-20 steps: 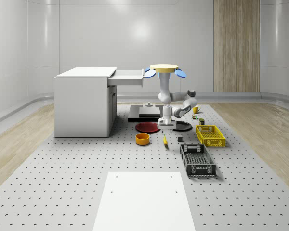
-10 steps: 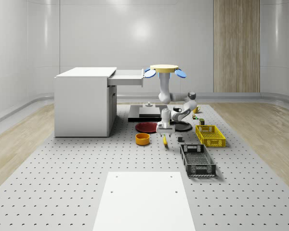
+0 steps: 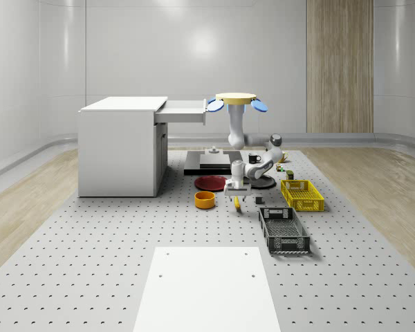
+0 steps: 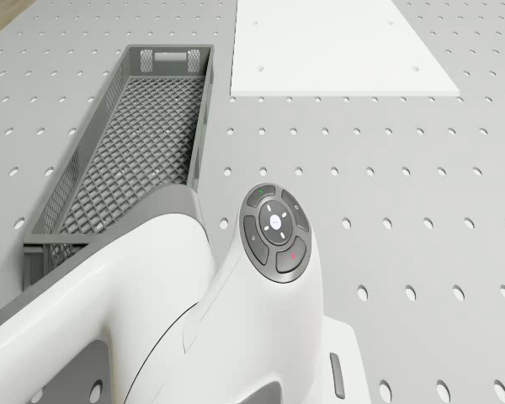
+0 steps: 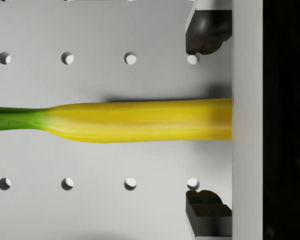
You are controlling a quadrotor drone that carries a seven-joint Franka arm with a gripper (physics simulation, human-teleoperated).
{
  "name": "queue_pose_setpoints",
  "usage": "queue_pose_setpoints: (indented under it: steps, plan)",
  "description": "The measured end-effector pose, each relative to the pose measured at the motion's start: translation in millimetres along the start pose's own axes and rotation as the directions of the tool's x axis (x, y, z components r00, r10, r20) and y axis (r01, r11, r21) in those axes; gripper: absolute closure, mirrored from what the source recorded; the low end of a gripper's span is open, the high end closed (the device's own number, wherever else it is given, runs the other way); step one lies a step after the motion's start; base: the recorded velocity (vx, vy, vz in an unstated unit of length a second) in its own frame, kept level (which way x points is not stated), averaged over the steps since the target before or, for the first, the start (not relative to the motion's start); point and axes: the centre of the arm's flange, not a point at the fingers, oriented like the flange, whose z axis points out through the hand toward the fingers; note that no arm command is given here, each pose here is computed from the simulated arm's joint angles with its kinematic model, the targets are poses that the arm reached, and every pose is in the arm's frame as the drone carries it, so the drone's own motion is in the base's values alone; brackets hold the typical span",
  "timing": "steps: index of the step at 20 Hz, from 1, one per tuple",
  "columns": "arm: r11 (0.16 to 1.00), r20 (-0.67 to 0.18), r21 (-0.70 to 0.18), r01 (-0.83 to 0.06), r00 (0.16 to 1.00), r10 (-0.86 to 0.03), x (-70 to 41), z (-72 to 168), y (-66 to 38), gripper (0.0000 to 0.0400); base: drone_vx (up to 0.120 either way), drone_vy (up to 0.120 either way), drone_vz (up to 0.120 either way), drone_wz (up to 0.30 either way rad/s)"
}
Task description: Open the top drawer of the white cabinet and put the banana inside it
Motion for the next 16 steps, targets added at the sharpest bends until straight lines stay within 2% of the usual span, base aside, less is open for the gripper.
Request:
queue_pose_setpoints:
  steps: [16]
  plan:
    - [1.000, 0.000, 0.000, 0.000, 1.000, 0.000, 0.3, 38, 0.2, 0.0000, 0.000, 0.000, 0.000, 0.000]
